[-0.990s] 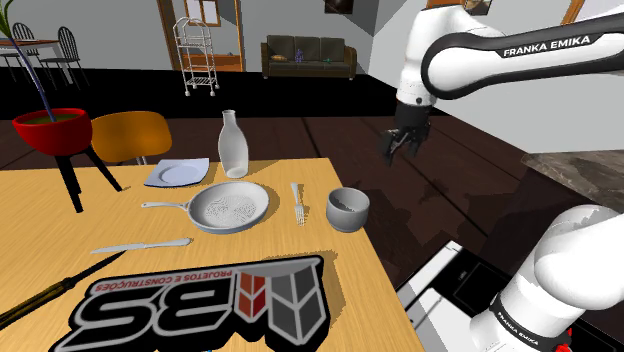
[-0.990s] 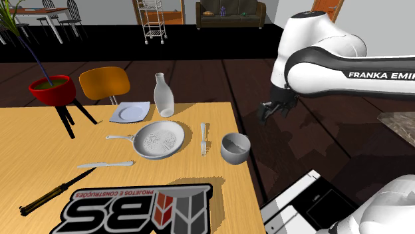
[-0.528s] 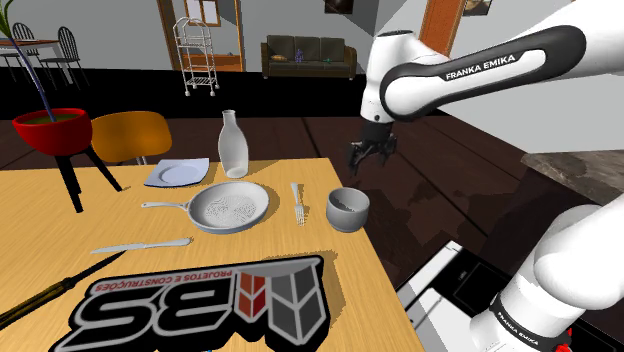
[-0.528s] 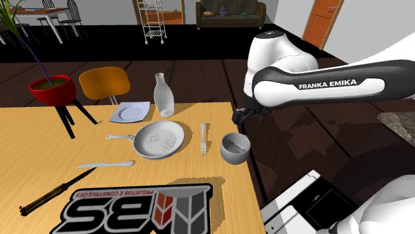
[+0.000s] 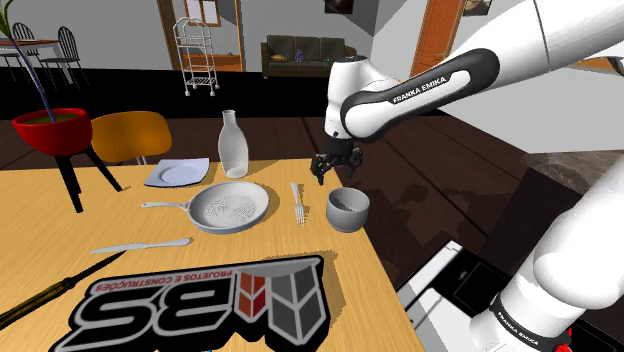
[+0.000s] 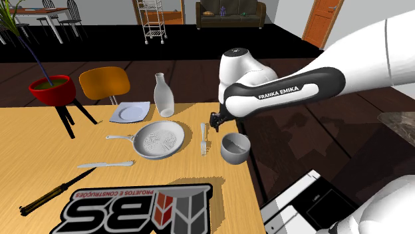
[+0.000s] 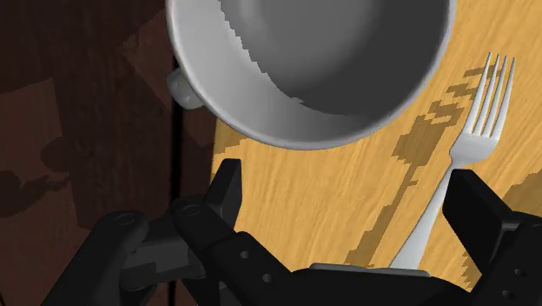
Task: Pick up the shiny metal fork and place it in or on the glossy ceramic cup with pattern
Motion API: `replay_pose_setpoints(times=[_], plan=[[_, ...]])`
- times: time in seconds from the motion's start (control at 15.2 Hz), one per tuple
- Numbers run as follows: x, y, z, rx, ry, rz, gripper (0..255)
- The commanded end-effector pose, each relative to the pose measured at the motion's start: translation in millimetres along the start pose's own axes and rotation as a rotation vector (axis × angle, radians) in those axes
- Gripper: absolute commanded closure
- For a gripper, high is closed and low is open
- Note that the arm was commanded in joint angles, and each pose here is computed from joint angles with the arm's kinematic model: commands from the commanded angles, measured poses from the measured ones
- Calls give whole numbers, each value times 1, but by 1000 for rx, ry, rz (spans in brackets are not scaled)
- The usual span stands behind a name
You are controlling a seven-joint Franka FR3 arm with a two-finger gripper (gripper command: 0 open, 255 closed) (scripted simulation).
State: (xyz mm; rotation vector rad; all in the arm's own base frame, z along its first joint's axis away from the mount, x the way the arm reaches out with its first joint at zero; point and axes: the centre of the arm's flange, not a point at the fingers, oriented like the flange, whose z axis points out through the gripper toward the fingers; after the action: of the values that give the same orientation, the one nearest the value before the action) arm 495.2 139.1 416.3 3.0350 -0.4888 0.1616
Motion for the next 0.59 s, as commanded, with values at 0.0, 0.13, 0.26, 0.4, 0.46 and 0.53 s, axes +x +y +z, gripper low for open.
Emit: replay_pose_setpoints(times=[0.0,0.13,0.26,0.4,0.46,0.53], plan=[[15,-19,17,5,6,28,0],[28,-37,30,8,11,53,0],[41,-54,43,10,16,79,0],[56,-71,56,13,22,104,0],[63,-79,63,15,24,117,0],[70,-87,69,16,27,129,0]])
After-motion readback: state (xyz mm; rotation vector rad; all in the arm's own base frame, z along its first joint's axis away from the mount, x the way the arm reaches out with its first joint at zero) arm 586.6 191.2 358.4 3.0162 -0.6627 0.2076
